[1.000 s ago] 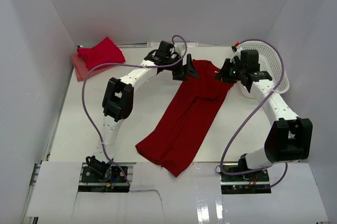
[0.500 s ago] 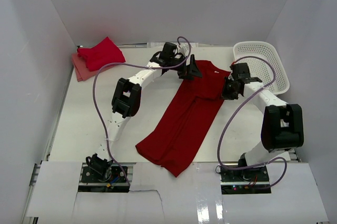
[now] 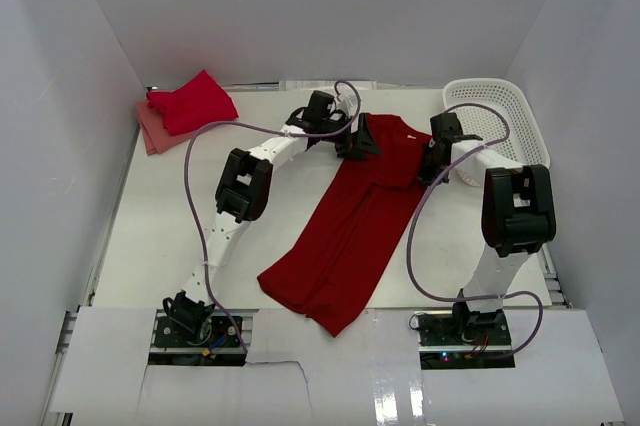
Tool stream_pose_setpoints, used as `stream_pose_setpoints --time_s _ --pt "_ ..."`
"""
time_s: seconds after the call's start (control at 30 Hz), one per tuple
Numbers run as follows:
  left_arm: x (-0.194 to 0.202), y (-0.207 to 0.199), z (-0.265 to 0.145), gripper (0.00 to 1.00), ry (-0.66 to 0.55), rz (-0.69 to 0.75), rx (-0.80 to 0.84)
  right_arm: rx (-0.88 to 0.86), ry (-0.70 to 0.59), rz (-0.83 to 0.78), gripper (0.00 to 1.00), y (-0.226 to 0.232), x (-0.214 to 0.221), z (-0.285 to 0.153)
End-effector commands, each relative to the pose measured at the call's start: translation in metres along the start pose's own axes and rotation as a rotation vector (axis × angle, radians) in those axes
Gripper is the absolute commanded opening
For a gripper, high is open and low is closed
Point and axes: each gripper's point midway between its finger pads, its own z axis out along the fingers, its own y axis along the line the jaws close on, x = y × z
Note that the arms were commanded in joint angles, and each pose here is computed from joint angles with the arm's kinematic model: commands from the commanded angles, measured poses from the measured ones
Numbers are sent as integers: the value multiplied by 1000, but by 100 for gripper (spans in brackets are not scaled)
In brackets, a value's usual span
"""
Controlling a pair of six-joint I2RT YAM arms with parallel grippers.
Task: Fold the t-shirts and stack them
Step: Rotate the tshirt 90 degrees
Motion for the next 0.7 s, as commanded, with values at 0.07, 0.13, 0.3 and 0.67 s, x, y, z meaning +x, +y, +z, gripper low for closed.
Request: stream_pose_setpoints --time_s 0.07,0.13,0.3,0.67 --pt "-5 23 -2 98 -34 15 -62 8 -7 6 8 5 -18 10" --pt "-5 34 -3 98 -48 5 -88 -1 1 7 8 9 -21 15" --pt "-8 64 -20 98 -102 -61 -167 -15 29 8 8 18 -27 33" --pt "-56 104 -111 98 -277 -146 -285 -209 21 -46 8 91 -80 75"
